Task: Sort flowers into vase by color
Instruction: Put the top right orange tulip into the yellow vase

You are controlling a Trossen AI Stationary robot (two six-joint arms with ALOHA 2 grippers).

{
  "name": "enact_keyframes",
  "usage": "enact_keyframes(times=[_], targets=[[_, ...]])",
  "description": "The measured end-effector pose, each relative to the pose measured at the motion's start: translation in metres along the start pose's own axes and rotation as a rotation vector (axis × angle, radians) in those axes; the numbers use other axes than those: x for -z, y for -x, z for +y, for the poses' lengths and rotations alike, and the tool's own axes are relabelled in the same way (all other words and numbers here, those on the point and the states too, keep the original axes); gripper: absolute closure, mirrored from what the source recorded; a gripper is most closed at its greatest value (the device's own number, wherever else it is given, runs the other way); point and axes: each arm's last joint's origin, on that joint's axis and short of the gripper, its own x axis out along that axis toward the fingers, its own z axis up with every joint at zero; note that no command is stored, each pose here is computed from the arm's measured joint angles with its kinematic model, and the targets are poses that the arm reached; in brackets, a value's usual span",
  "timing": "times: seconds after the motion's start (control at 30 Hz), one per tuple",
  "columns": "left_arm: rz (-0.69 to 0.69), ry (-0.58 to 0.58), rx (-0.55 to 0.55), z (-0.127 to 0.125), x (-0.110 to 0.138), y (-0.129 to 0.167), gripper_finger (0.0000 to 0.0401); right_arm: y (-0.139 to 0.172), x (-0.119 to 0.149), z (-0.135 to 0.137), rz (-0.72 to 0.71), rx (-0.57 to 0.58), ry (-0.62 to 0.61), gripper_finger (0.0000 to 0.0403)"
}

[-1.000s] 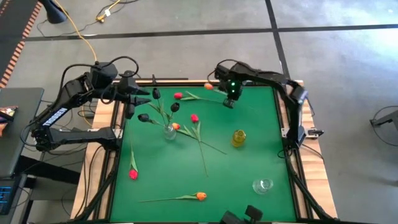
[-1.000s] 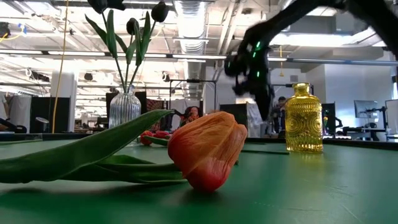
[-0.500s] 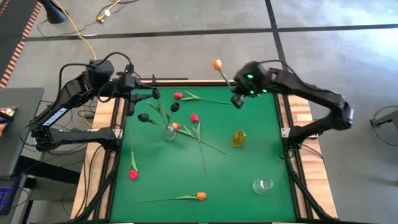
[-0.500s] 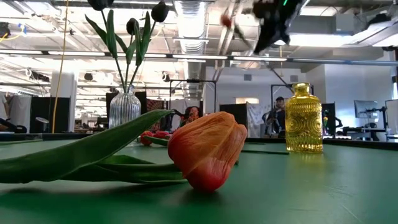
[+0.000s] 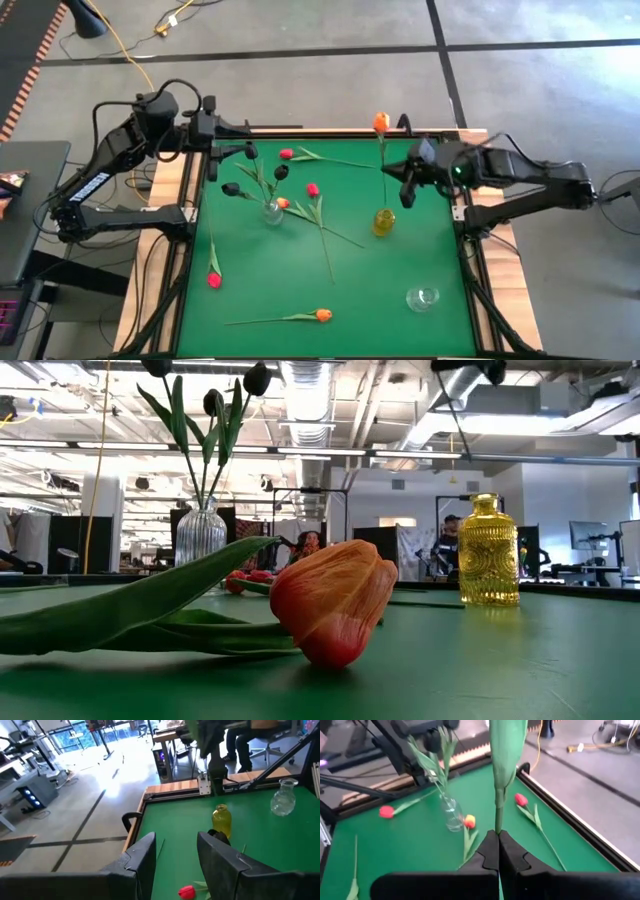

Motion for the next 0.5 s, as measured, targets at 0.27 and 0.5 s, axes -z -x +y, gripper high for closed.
enact_keyframes(times=[0.27, 0.5], targets=[[0.031, 0.047, 0.010, 0.003, 0.003, -0.011, 0.0269, 0.001, 0.030, 0.010, -0.006, 0.048, 0.006, 0.0383], [0.047, 0.079, 0.016, 0.005, 0.004, -0.017, 0.0269, -0.006, 0.044, 0.012, 0.015, 0.080, 0.010, 0.0383]])
